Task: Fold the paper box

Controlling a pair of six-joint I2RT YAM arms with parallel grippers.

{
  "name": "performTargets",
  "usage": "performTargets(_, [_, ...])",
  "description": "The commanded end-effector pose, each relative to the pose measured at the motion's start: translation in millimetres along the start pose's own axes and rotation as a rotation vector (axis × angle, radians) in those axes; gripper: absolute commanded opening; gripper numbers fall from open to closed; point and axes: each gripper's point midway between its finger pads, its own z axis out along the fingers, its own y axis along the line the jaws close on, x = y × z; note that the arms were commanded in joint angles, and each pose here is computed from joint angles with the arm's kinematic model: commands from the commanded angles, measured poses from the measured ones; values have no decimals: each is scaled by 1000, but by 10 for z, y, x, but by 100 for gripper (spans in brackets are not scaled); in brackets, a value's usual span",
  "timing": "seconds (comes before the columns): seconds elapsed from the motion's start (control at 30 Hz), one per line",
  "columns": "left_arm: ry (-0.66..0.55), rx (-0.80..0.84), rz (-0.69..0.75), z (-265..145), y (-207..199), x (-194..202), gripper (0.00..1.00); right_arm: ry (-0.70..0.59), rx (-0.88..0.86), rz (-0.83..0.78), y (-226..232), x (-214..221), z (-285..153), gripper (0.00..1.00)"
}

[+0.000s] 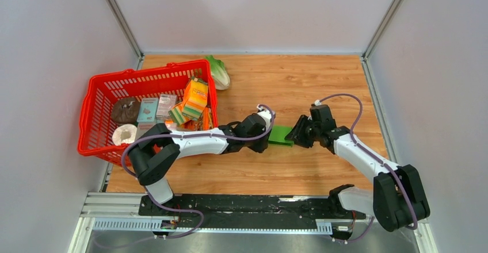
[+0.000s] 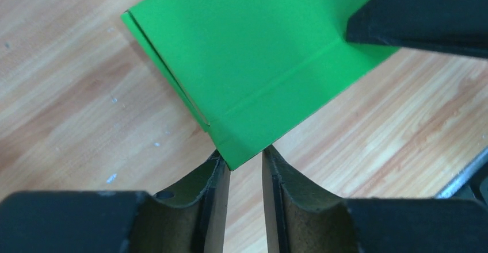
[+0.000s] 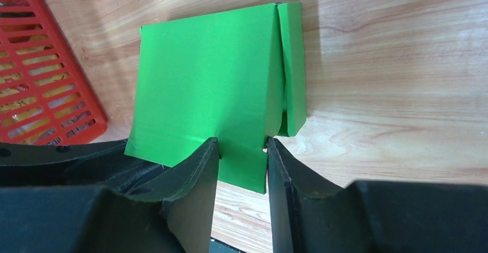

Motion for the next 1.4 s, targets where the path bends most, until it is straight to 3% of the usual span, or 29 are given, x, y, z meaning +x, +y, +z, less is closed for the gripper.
performTargets(0.0, [-42, 137, 54, -274, -327, -126, 35, 22, -103, -62, 298, -10, -18, 38])
performTargets(0.27, [73, 175, 209, -622, -238, 195, 44, 40, -103, -76, 296, 22, 20, 38])
performTargets(0.57, [149, 258, 279, -947, -311, 320, 45, 56, -127, -115, 388, 83, 52, 38])
performTargets(0.73, [96, 366, 320, -1348, -535, 86, 40, 61, -107, -141, 337, 120, 91, 39])
performTargets(0.83, [53, 308, 343, -1468, -499, -157, 40, 49, -93, -164, 304, 117, 101, 39])
performTargets(0.9, [31, 244, 321, -1411, -470, -373, 37, 34, -95, -181, 305, 104, 101, 40])
performTargets(1.1, [85, 131, 182, -855, -359, -419, 15, 38, -118, -192, 293, 138, 181, 41])
performTargets(1.37, [60, -67, 126, -405, 17, -284, 8, 17, -113, -223, 247, 137, 175, 42])
